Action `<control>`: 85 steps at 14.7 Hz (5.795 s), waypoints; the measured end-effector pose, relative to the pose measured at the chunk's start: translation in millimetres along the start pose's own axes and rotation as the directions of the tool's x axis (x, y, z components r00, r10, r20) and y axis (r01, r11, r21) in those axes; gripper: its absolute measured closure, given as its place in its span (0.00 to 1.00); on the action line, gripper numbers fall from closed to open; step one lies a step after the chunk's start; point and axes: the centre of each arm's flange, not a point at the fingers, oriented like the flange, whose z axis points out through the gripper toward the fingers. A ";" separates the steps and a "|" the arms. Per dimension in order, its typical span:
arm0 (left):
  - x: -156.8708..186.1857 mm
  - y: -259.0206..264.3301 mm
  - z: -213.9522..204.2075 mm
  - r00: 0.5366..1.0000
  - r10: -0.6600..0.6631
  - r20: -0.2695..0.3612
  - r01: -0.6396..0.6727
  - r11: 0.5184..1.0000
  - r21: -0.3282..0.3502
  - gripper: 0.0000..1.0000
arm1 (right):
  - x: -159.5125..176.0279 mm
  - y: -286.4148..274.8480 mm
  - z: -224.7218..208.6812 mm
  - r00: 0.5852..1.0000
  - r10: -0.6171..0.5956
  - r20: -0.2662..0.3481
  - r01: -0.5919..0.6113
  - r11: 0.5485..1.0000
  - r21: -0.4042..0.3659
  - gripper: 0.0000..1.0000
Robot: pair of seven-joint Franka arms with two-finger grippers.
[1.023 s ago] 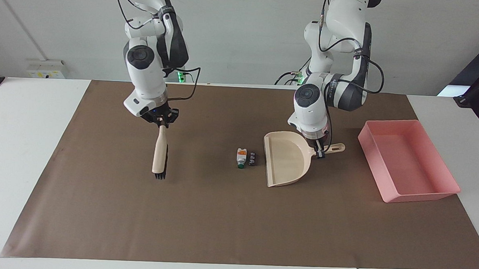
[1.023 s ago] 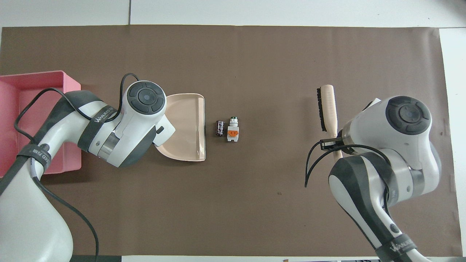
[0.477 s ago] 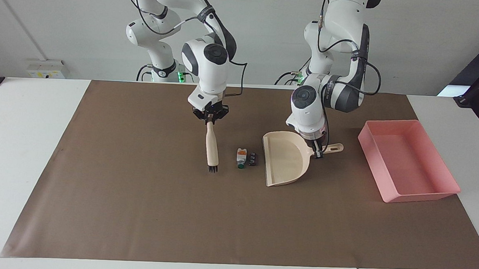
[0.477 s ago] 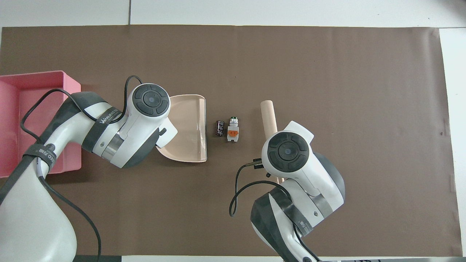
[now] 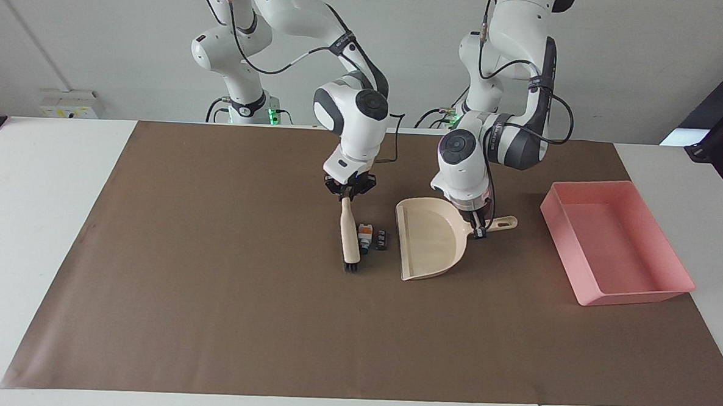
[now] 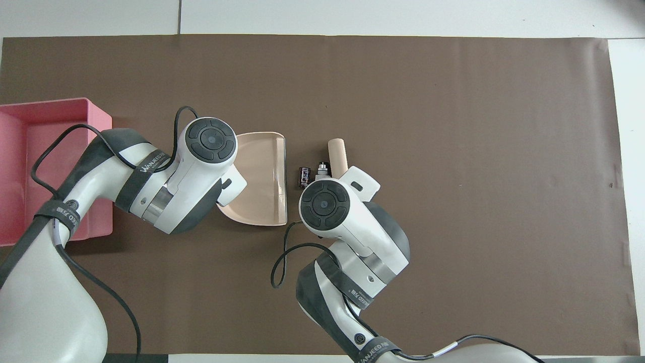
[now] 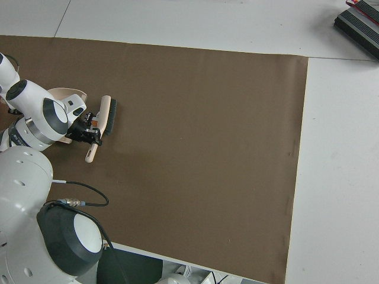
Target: Clean e-waste and dump in bin
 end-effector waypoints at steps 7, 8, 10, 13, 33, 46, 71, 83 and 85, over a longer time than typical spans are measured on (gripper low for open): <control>-0.2 -0.1 0.2 1.000 0.005 0.009 -0.005 1.000 0.005 0.67 | -19.8 -68.4 -3.2 0.998 -0.021 -0.055 0.031 0.980 0.195 0.74; -0.3 0.1 0.8 1.000 0.005 0.009 -0.005 1.000 0.004 0.67 | -23.3 -77.0 -5.0 0.999 -0.017 -0.051 0.028 0.971 0.238 0.74; -0.7 0.8 2.8 1.000 0.005 0.011 -0.005 1.000 0.001 0.67 | -25.6 -90.6 -10.0 0.999 -0.005 -0.050 0.022 0.936 0.351 0.74; -1.2 1.2 4.4 1.000 0.005 0.012 -0.005 1.000 -0.002 0.67 | -33.3 -111.2 -10.4 0.998 -0.009 -0.065 0.037 0.897 0.440 0.74; -124.1 -28.7 -20.6 0.968 -0.097 -0.230 0.100 0.995 0.002 0.67 | 19.4 201.8 -136.6 0.988 0.154 0.005 -0.152 0.970 0.189 0.74; -433.8 -15.9 -13.1 0.962 -0.174 -0.208 0.181 0.983 0.014 0.67 | -19.2 477.1 23.9 0.993 0.065 0.094 -0.076 0.990 0.117 0.74; -381.0 -35.7 25.0 0.858 -0.019 0.513 0.040 0.999 -0.029 0.67 | -42.4 453.0 63.0 0.998 0.052 0.035 -0.055 0.993 0.109 0.61; -396.6 -3.8 -70.1 0.909 -0.089 0.408 0.072 0.996 0.057 0.67 | 19.7 408.4 -120.0 0.999 0.000 -0.051 0.004 0.997 0.077 0.00; -374.9 -4.2 -70.8 0.945 -0.080 0.316 0.066 0.996 0.053 0.67 | 20.8 414.9 -164.0 0.997 0.008 -0.071 -0.002 0.997 0.074 0.00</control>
